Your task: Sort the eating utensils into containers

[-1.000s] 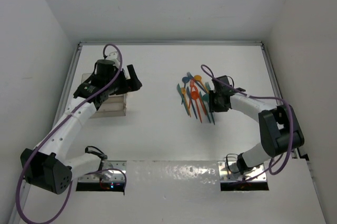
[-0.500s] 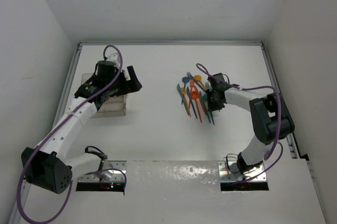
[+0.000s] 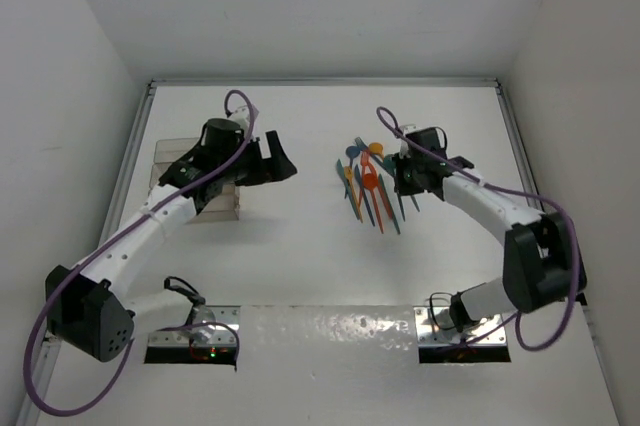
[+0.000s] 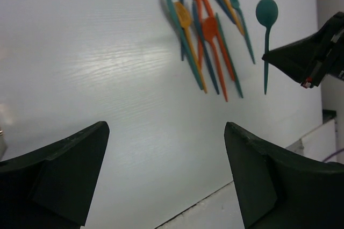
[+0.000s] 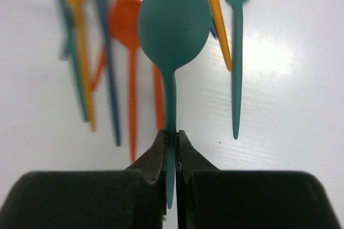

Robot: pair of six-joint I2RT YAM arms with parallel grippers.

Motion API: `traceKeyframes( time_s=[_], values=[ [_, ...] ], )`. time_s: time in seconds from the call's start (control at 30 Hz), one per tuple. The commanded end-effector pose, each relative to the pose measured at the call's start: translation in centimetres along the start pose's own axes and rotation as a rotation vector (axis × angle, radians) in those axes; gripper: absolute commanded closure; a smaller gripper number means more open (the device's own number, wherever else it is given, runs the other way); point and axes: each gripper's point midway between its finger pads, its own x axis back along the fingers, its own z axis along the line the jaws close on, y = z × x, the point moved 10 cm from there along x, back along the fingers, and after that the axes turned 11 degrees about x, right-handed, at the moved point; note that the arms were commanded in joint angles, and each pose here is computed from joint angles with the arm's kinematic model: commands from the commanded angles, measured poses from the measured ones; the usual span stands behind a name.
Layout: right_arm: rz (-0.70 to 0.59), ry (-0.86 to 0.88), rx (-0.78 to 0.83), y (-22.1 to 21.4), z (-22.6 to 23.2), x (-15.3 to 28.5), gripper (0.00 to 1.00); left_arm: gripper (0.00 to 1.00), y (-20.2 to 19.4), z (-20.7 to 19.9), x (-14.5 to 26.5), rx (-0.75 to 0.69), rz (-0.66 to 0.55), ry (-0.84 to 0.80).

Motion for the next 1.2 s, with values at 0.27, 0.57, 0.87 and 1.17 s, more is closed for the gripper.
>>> traceKeyframes(
  time_s=[0.27,0.57,0.87,1.17],
  values=[
    [-0.315,0.339,0.140,6.2,3.3,9.0,1.00,0.17,-1.9,-7.4,-3.0,-0.014,0.044,-0.439],
    [-0.360,0.501,0.137,7.3,6.0,11.0,1.00,0.31,-3.8,-11.1,-5.8,-0.044,-0.013,-0.551],
    [-0.366,0.559,0.138,7.1,7.2,11.3,1.00,0.40,-4.0,-11.4,-7.7,-0.006,-0.052,-0.541],
    [-0.373,0.568,0.125,6.8,7.3,11.2,1.00,0.61,-4.6,-11.2,-9.0,0.029,-0.016,-0.519]
  ],
)
